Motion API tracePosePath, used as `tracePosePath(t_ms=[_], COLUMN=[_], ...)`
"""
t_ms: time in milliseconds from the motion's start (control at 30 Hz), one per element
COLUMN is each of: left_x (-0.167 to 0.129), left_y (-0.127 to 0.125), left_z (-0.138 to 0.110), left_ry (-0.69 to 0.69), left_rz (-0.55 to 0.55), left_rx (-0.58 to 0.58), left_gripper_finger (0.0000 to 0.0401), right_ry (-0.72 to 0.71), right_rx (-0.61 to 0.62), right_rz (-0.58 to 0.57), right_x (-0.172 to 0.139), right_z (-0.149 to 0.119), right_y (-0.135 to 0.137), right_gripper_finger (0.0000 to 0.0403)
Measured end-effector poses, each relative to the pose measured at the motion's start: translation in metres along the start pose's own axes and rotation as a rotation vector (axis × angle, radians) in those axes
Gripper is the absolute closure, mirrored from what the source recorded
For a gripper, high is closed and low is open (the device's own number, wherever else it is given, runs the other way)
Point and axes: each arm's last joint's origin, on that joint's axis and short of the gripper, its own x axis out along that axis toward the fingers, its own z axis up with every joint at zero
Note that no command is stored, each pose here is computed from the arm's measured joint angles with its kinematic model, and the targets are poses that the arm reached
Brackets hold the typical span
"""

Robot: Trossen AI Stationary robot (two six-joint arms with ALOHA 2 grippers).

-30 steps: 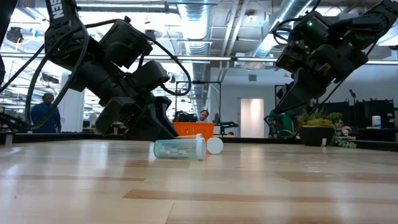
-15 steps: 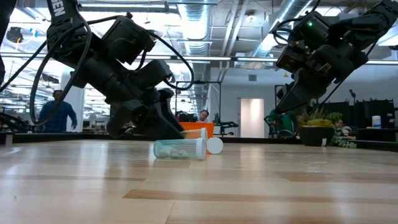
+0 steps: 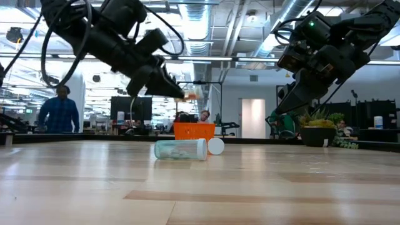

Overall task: Pick and place pill bottles into a basket
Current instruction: Put the yellow pill bottle into the orange bin

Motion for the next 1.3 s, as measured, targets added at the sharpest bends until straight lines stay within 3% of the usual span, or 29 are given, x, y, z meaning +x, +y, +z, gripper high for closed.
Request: tracePosePath(t_ms=[200, 533, 900, 1300], left_x=[0.000, 0.026, 0.077, 0.081], left_y=[0.048, 0.107, 0.112, 0.110], left_z=[-0.004, 0.001, -0.019, -0.021], left_ry=[0.048, 0.107, 0.267, 0.285], left_rz=[0.128, 0.074, 0.026, 0.017], left_rx=[-0.112, -0.271, -0.270, -0.258], left_gripper_finger=[0.0313, 0.0312, 0.0312, 0.0301], right_ry=[-0.008, -0.018, -0.017, -0.012], right_rx=[-0.004, -0.016, -0.014, -0.012], right_rz=[-0.002, -0.027, -0.027, -0.026], right_x=[0.000, 0.000, 0.000, 0.000], right_z=[0.001, 0.002, 0.002, 0.001], right_y=[0.000, -0.001, -0.001, -0.001], right_gripper_finger=[0.0285, 0.0285, 0.0285, 0.0285])
